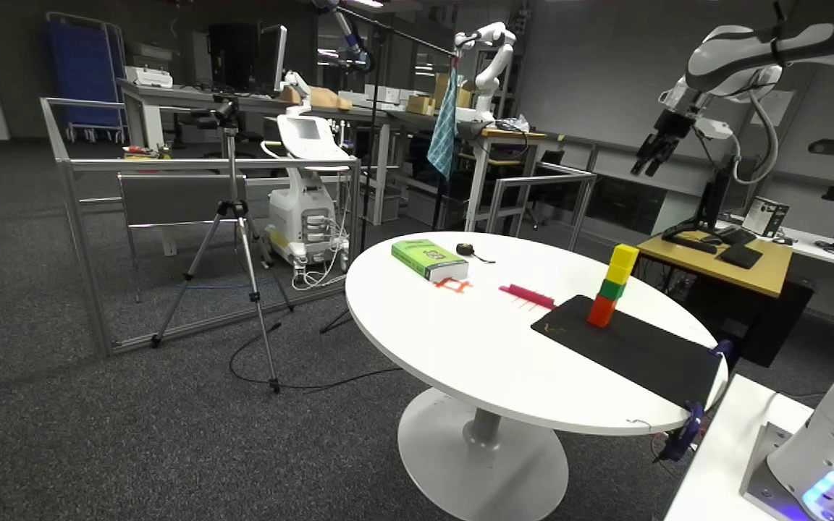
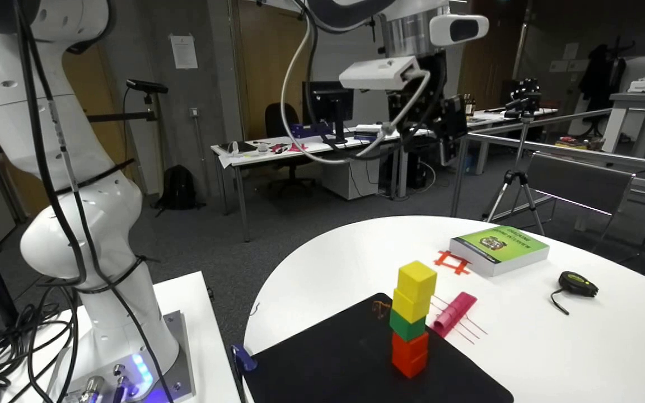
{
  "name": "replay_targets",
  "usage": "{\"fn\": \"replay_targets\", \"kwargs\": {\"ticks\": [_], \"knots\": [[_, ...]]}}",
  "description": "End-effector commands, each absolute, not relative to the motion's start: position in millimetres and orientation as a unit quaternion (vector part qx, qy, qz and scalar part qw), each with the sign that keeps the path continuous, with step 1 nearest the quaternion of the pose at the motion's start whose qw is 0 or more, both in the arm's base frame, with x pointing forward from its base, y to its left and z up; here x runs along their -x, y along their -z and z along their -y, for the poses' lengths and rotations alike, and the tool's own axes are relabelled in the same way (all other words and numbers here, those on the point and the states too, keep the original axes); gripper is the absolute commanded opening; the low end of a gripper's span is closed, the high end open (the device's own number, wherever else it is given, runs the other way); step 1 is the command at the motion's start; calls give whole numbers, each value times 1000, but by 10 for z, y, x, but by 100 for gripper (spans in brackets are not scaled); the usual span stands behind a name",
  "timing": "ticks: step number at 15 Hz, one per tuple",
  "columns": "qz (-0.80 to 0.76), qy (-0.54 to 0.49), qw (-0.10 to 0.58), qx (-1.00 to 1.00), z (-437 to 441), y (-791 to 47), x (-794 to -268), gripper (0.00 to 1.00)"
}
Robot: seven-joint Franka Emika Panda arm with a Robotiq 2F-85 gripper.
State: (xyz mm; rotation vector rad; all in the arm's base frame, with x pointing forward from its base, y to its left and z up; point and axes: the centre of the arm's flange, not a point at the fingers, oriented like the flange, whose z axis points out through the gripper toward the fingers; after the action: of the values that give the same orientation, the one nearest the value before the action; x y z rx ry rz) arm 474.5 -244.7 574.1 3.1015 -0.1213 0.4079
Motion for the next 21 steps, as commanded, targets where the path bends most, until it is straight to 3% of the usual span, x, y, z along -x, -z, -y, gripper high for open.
{"fn": "replay_targets", "kwargs": {"ticks": [1, 11, 21], "knots": [[64, -142, 0, -988, 2368, -6317, -4649, 100], [116, -93, -12, -989, 2439, -7378, -4161, 100], [106, -98, -16, -989, 2400, -7231, -4144, 100]]}}
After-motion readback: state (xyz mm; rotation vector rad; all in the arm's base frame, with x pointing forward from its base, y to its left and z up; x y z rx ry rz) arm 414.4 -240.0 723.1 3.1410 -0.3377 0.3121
